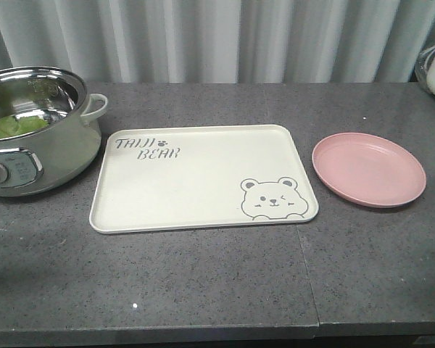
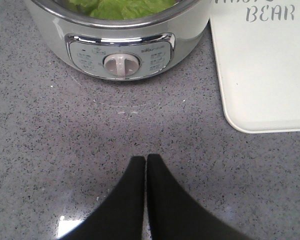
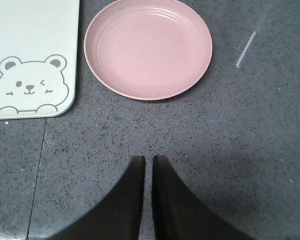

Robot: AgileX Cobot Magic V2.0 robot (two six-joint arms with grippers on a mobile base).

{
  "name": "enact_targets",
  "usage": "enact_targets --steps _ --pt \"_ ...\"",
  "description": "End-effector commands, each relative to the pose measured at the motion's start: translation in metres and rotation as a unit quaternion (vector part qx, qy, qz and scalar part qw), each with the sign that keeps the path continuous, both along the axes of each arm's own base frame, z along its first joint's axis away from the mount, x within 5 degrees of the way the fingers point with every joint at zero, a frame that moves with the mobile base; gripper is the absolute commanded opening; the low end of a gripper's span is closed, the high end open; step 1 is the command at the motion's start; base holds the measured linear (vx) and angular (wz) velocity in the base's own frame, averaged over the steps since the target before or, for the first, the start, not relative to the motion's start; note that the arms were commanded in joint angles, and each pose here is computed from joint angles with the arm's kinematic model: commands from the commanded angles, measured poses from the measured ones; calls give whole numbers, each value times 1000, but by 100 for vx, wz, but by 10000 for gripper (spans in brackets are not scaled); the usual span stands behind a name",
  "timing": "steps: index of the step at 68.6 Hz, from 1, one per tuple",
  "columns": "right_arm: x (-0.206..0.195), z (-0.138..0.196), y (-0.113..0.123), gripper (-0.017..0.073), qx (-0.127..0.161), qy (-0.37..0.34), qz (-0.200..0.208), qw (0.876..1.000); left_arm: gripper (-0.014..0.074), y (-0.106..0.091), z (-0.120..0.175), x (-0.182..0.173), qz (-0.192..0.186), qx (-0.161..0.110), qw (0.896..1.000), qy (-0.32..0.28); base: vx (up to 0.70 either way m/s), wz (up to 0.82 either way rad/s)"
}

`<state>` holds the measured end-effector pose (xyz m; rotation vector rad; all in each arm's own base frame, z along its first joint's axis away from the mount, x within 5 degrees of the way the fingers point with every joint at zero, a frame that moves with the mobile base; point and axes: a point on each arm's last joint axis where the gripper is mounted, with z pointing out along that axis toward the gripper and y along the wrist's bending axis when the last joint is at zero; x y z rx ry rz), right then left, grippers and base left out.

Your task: Transfer vegetables to tray and serve

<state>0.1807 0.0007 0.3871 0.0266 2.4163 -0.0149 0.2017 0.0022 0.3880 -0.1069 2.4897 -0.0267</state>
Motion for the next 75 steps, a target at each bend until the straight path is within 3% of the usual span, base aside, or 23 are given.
enact_targets --steps 1,11,21,30,34,43,58,75 --pt "0 13 -2 137 -10 -38 3 999 33 0 15 -1 1 -1 999 -44 0 0" --pt "0 13 -2 315 -10 -39 3 999 195 0 15 -2 0 1 999 -40 0 0" --pt "0 14 -2 498 -10 -43 3 999 454 0 15 -2 0 1 999 -40 0 0" --pt "0 14 -2 578 -10 -43 3 999 659 0 16 -1 0 1 999 -46 0 0" --pt "0 14 -2 582 -10 -44 3 999 702 0 16 -1 0 1 999 -46 0 0" --pt "0 14 -2 582 -10 -43 3 999 722 0 16 -1 0 1 999 -47 0 0" --pt "0 14 -2 582 -10 -44 3 999 671 1 20 6 2 2 998 -63 0 0" --pt "0 14 -2 582 -10 -44 3 999 601 3 44 58 8 13 998 -54 0 0"
